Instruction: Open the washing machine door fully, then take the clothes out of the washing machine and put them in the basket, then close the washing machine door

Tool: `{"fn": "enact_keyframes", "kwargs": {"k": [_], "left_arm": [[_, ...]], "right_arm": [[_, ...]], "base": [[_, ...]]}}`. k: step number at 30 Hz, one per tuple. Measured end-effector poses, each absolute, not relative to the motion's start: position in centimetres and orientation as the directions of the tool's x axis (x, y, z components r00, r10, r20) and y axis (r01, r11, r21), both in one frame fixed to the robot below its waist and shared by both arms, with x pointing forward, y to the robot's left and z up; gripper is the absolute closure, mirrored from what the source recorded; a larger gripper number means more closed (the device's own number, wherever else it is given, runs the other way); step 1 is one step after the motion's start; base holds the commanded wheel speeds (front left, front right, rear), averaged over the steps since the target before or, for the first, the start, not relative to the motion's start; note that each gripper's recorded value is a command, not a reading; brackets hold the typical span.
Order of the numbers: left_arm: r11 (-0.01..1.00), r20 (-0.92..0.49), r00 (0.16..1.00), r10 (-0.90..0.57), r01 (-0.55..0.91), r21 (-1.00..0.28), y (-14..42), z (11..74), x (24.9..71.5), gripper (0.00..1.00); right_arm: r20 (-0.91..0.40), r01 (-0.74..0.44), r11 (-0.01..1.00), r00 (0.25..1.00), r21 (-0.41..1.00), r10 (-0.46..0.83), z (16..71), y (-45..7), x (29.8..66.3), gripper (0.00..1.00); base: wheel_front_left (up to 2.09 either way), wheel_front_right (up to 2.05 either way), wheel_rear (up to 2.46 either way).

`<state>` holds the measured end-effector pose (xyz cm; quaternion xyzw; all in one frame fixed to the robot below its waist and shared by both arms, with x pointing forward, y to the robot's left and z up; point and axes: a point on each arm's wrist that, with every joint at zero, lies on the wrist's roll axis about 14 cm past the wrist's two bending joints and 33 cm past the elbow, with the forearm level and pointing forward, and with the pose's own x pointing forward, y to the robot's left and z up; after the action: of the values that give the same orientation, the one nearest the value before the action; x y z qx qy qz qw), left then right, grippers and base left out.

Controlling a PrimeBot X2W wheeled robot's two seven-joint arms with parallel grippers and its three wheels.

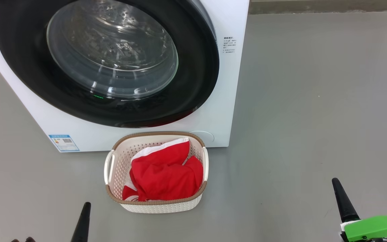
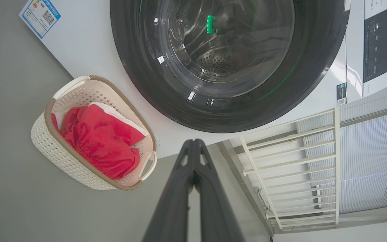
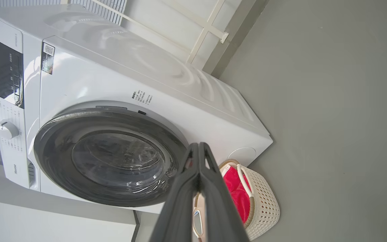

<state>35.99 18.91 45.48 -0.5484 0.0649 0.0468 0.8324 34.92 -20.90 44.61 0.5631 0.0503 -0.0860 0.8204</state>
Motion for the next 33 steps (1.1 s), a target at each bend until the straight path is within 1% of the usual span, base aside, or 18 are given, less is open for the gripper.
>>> {"fn": "enact_keyframes", "kwargs": {"k": [25,33], "left_arm": [[0.138,-0.121,0.993,-0.018,-0.117,-0.983,18.7,46.9,37.0,1.0],[0.052,-0.096,0.995,-0.023,-0.095,-0.994,18.7,47.7,37.4,1.0]], "right_arm": [[-0.132,0.136,0.116,0.99,0.984,-0.041,46.4,-20.5,36.3,1.0],[-0.093,0.094,0.041,0.995,0.995,-0.03,47.6,-20.3,37.2,1.0]], "base": [[0.0,0.0,0.0],[0.0,0.0,0.0]]}}
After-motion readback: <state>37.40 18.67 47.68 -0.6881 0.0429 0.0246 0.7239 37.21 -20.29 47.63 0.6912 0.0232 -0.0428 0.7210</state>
